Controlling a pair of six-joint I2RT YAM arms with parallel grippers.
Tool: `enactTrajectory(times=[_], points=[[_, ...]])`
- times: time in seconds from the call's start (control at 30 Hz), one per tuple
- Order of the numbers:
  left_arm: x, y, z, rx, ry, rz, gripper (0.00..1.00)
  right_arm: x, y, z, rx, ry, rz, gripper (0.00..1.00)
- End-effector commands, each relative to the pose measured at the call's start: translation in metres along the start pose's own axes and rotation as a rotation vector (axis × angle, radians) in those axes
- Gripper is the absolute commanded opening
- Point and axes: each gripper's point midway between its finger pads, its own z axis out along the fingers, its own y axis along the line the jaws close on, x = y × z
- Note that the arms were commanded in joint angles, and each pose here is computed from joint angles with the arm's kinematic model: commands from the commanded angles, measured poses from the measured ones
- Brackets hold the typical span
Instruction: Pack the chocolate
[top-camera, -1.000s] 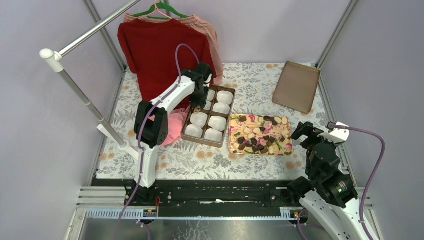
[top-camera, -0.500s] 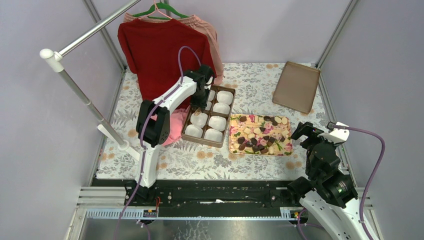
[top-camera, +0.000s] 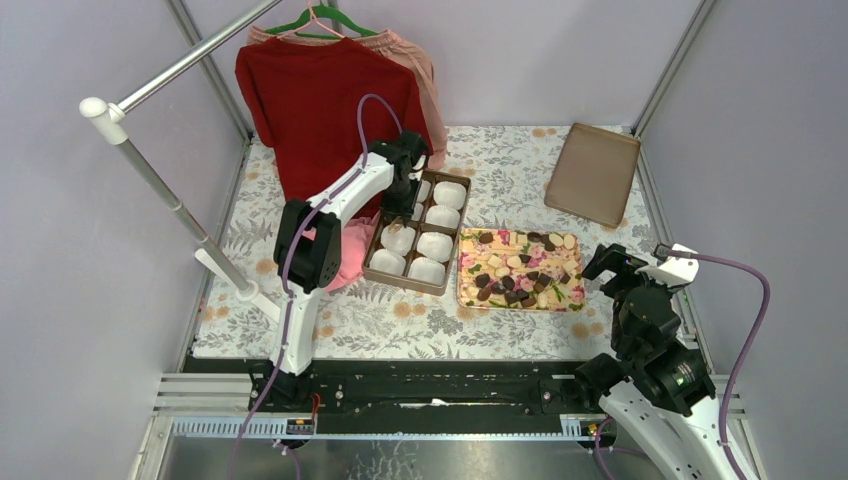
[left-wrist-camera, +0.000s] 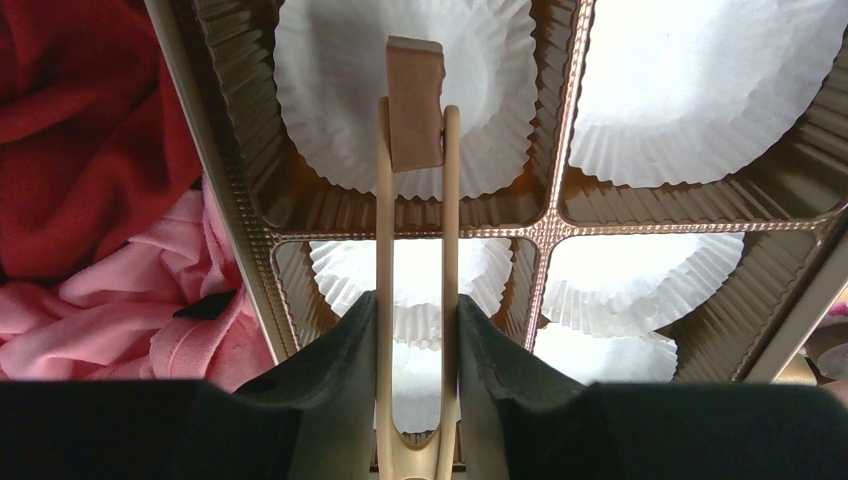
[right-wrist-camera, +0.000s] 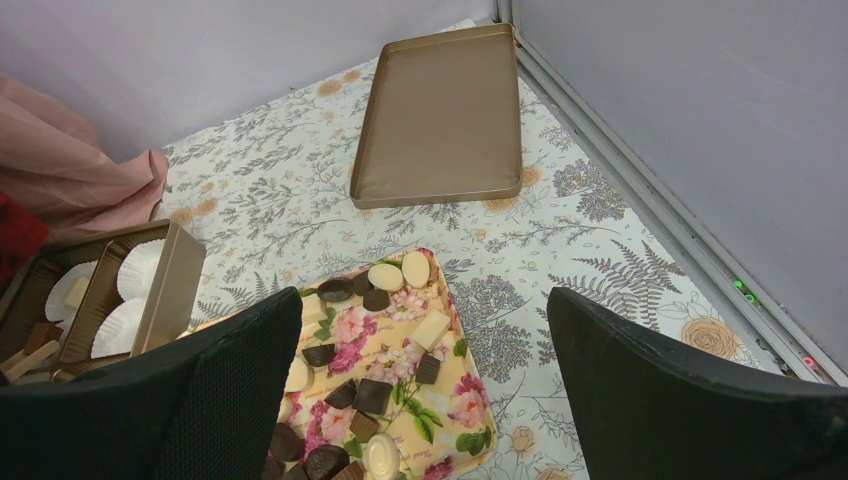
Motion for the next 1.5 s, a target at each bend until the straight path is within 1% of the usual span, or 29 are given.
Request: enactTrajectory(times=[0.0, 0.4, 0.67, 0.9, 1.23, 1.47], points=[[-0.003, -0.001, -0.001, 0.011, 0.007, 0.012, 0.37, -0.009, 0.0, 0.001, 0.011, -0.035, 0.026, 1.0], [-0.006, -0.003, -0.005, 0.018, -0.006, 0.011, 0.39, -0.01, 0.0, 0.001, 0.009, -0.036, 0.026, 1.0], [-0.01, -0.015, -0.036, 0.067, -0.067, 0.016, 0.41, -0.01, 0.0, 0.001, 0.009, -0.037, 0.028, 1.0], [-0.005, -0.029, -0.067, 0.095, -0.13, 0.045, 0.42, -0.011, 0.0, 0.0, 0.006, -0.043, 0.035, 1.0], [0.034, -0.077, -0.088, 0.174, -0.15, 0.158, 0.44, -0.011, 0.001, 0.0, 0.002, -0.042, 0.034, 1.0], [0.073, -0.122, -0.089, 0.205, -0.13, 0.299, 0.45, -0.011, 0.001, 0.0, 0.002, -0.041, 0.032, 1.0]])
